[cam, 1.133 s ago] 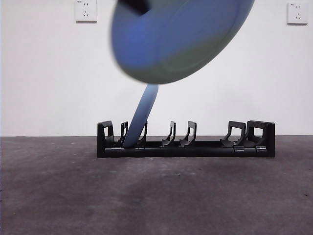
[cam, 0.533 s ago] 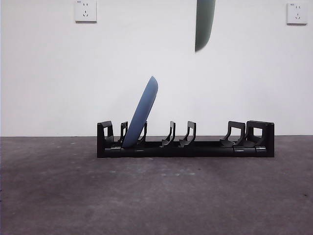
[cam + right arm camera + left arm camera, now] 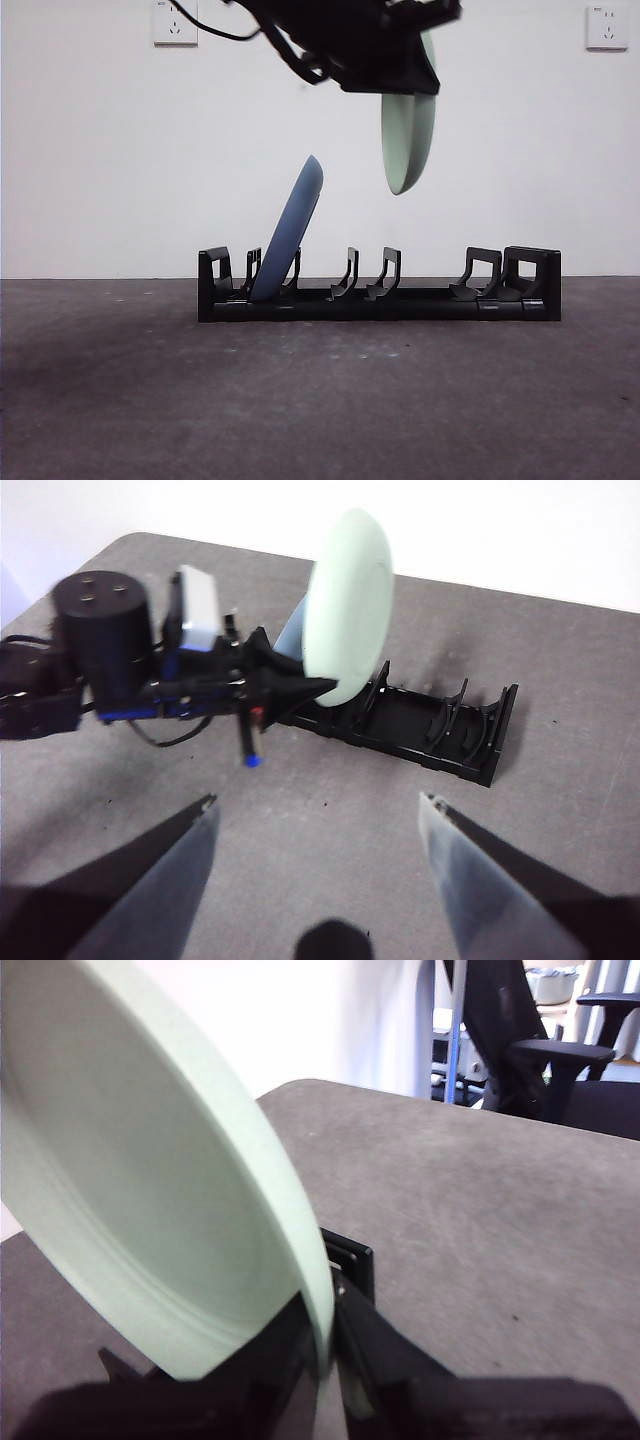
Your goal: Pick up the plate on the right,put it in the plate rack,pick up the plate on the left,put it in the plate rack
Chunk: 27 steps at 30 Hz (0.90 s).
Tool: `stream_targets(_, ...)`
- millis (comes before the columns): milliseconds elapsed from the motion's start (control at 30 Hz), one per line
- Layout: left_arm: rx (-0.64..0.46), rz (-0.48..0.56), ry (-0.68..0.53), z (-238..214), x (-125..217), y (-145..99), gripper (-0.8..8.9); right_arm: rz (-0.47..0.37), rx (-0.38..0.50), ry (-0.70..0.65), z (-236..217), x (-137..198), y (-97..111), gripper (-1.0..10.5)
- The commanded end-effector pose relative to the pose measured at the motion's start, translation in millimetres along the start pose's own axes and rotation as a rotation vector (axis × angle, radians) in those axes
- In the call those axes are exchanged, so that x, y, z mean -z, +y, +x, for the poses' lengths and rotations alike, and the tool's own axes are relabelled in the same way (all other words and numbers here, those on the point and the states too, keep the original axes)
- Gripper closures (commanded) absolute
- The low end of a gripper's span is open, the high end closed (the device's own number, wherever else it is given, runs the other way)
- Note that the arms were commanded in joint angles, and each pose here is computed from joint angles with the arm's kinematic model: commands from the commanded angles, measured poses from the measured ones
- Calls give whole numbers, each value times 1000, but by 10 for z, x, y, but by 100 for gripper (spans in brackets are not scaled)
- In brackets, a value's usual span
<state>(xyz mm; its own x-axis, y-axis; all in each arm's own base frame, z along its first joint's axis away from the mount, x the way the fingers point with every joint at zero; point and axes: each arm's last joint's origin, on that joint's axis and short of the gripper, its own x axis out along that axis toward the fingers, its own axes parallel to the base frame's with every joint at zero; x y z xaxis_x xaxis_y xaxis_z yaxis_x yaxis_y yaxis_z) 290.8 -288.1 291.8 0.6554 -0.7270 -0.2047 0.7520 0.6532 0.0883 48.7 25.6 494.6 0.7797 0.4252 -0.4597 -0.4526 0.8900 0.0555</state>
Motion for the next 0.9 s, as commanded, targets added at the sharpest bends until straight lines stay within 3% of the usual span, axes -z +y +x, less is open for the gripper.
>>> stream_targets(33,-49,-3,3,125,1,59,822,10,2,25,5,27,-2,603)
stream_targets(333,-100,-20,107,262,259,273,822,-1,2,25,7,27,-2,603)
stream_targets(500,-67,-33,127,304,364,378,822,-1,2,26,9,27,-2,603)
stream_targets(900,-49,-45,202,433,620,394,822,-4,2,29,16,28,-2,604)
